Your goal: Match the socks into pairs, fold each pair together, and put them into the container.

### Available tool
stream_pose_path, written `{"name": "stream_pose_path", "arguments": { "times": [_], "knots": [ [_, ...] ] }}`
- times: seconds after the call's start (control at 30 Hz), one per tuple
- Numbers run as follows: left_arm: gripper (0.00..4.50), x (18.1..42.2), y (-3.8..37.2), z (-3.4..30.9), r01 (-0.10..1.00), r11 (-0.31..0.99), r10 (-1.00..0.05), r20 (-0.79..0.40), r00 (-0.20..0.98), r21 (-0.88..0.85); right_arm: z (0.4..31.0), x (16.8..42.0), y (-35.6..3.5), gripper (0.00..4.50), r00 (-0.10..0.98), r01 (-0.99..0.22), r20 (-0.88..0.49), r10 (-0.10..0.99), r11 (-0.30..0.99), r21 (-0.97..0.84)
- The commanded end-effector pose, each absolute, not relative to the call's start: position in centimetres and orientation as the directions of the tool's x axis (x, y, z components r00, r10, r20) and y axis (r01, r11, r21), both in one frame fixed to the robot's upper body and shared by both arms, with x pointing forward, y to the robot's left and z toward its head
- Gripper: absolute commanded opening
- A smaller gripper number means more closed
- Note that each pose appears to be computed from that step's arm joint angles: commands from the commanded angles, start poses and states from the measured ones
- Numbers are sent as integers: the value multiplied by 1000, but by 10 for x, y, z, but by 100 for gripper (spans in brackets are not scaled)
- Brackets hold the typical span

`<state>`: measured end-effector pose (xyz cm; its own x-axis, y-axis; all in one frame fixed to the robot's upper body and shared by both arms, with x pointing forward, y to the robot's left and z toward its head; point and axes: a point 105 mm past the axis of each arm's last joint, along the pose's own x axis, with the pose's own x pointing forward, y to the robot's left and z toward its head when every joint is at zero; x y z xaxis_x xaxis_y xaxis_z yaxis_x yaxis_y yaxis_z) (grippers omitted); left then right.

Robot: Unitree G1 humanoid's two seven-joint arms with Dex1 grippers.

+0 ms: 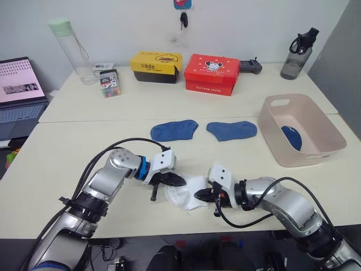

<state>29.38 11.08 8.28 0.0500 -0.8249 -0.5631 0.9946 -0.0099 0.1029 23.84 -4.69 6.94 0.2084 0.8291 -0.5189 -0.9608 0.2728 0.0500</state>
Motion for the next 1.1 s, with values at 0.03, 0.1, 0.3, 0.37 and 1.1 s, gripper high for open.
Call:
{"name": "stream_pose_path", "arguments": {
  "times": [0.03, 0.1, 0.3, 0.37, 1.1],
  "knots": [
    [0, 297, 120, 80, 992, 37, -818, -566, 100, 121, 73, 224, -50, 1, 156, -978, -533, 832, 206, 36],
    [0, 296, 119, 85, 990, 30, -833, -544, 103, 141, 78, 221, -52, 1, 156, -980, -522, 839, 197, 23],
    [0, 290, 98, 126, 991, 2, -916, -397, 56, 134, 102, 234, -67, 1, 298, -944, -423, 856, 330, 3],
    [0, 282, 92, 126, 993, -51, -913, -408, -3, 106, 109, 242, -71, 1, 375, -920, -395, 839, 389, -49],
    [0, 266, 129, 70, 997, -59, -808, -589, -22, 43, 101, 246, -80, 319, 322, -794, -439, 839, 492, 357]
  ]
}}
